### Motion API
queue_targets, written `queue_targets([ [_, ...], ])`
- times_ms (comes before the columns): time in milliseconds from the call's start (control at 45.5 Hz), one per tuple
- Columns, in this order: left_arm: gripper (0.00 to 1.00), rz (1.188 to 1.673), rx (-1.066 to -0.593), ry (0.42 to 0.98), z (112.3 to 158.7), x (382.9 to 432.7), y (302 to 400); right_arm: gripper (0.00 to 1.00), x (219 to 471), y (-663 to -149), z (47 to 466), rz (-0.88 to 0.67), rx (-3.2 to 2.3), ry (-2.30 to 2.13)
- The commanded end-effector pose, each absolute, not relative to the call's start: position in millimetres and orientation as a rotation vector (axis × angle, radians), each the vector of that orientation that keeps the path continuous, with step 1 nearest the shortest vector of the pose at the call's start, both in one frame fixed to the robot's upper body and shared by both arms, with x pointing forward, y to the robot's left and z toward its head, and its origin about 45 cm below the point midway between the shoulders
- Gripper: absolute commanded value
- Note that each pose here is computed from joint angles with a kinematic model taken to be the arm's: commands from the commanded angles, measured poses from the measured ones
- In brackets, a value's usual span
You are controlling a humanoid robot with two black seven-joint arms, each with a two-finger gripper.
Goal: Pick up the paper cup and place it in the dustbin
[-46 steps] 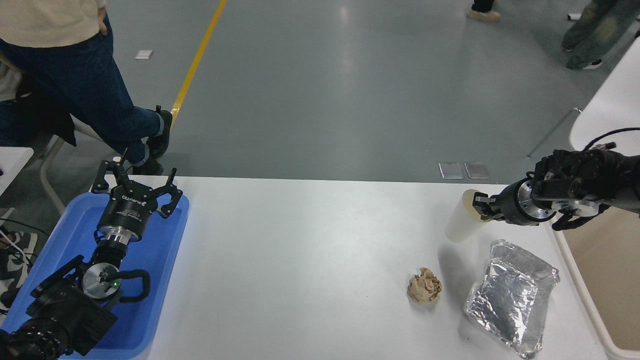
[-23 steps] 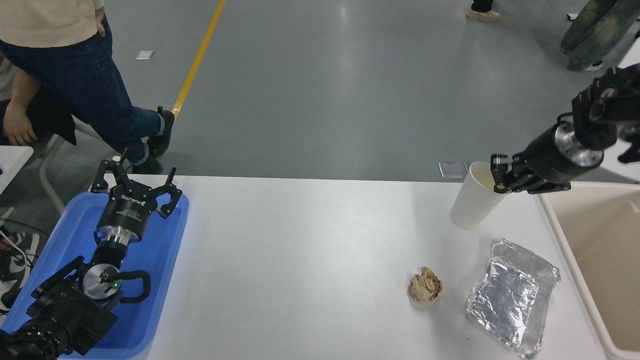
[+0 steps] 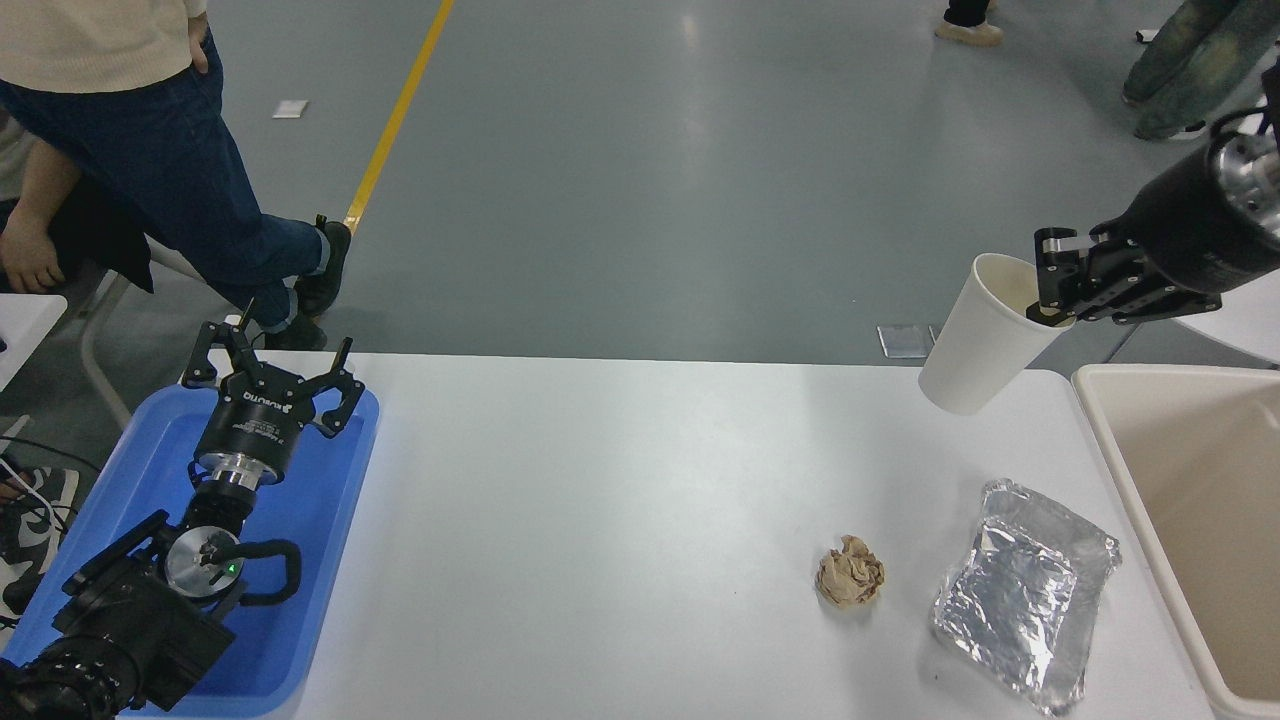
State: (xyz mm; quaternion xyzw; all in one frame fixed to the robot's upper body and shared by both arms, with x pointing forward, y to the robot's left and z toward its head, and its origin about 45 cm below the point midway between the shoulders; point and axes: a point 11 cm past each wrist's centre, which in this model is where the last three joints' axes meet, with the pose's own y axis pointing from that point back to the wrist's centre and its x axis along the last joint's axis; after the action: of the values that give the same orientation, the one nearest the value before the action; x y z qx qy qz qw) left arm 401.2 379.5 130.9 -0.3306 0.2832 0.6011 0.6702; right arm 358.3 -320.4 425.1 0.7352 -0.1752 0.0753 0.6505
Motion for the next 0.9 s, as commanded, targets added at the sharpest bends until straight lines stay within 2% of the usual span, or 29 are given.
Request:
queue_targets([
  [0, 1.0, 1.355, -0.745, 0.638, 130.9, 401.2, 379.5, 0.0, 350, -348, 436, 0.142, 1.63, -0.464],
  [154, 1.0, 1.357, -0.745, 0.638, 130.8, 400.7, 380.6, 0.0, 337, -397, 430, 0.054, 1.523, -0.556],
  [484, 1.0, 1.359, -0.746, 0.638, 130.2, 400.1, 380.9, 0.0, 320, -489, 422, -0.014, 1.463, -0.831],
  [725, 1.0, 1.36, -0.745, 0.636, 130.5, 400.1, 381.7, 0.0, 303, -569, 383, -0.081, 1.31, -0.937],
  [879, 1.0, 1.359, -0.746, 0.638, 130.2, 400.1, 380.9, 0.0, 313, -593, 343, -0.052, 1.235, -0.96],
])
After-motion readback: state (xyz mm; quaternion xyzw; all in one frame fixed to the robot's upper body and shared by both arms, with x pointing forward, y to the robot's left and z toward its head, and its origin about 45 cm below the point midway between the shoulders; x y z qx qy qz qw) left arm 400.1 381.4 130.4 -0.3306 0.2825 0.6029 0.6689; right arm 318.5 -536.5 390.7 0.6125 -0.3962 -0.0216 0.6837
